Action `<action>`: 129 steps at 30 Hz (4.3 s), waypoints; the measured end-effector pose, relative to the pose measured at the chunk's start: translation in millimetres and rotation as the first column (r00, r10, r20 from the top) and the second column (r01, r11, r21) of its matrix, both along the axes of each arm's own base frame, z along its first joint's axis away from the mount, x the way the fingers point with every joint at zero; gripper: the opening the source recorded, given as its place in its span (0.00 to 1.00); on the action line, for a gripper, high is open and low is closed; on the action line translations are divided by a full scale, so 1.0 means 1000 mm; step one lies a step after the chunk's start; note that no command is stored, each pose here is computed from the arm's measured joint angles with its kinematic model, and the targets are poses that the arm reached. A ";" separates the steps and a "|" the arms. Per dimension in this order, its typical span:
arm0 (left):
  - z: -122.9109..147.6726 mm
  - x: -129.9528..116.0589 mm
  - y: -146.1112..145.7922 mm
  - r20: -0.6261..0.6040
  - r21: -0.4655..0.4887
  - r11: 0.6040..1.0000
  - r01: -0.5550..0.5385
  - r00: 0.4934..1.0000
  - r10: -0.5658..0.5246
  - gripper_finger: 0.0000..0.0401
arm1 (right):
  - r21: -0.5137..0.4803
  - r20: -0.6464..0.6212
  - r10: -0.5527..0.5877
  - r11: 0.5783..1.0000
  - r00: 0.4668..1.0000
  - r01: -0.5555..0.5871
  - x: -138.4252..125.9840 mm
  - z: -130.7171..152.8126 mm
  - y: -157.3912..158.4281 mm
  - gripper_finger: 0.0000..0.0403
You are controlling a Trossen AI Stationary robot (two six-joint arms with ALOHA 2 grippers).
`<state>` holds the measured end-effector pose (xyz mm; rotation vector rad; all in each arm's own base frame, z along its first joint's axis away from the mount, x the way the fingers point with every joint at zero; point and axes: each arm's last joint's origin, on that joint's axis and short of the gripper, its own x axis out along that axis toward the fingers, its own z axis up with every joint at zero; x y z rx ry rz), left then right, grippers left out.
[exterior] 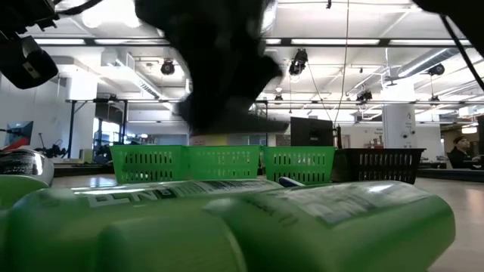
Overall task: Pick & Place Travel size toiletries
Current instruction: Put the gray roller bottle into the right green bin
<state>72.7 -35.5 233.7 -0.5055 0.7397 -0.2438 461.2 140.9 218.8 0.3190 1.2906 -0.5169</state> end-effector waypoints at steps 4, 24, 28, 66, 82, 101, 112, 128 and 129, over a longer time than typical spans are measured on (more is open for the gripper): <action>0.000 0.000 0.001 0.014 0.027 1.000 -0.014 1.000 0.013 0.45 | -0.039 -0.078 -0.307 0.952 0.949 0.305 -0.029 0.035 -0.028 0.50; -0.002 0.001 0.001 0.027 0.023 0.999 -0.033 0.999 0.032 0.45 | 0.199 -0.010 -0.784 0.607 0.621 0.770 -0.068 -0.024 -0.161 0.63; -0.002 0.001 0.001 0.027 0.023 0.999 -0.033 0.999 0.032 0.45 | 0.189 0.031 -0.809 0.581 0.587 0.791 -0.073 -0.016 -0.161 0.73; -0.054 0.082 -0.041 -0.110 0.433 0.808 0.399 0.913 -0.392 0.55 | 0.260 0.299 -0.450 0.887 0.842 0.382 -0.093 0.051 0.001 0.85; -0.076 0.111 -0.064 -0.283 0.571 0.522 0.633 0.749 -0.599 0.74 | 0.221 0.313 -0.415 0.907 0.854 0.360 -0.095 0.050 0.003 0.84; -0.079 0.131 -0.070 -0.299 0.579 0.563 0.590 0.796 -0.527 0.52 | 0.284 0.371 -0.397 0.909 0.839 0.305 -0.090 0.053 0.013 0.81; 0.002 0.126 -0.054 0.120 0.708 0.692 0.141 0.942 -0.314 0.53 | 0.598 0.462 -0.699 0.700 0.546 0.390 -0.075 0.035 0.027 0.82; 0.029 0.122 -0.052 0.340 0.639 0.769 -0.010 0.900 -0.272 0.53 | 0.691 0.625 -0.732 0.681 0.271 0.243 -0.052 0.058 0.015 0.85; 0.029 0.124 -0.053 0.348 0.637 0.770 -0.016 0.898 -0.269 0.53 | 0.695 0.623 -0.733 0.679 0.273 0.237 -0.052 0.059 0.014 0.85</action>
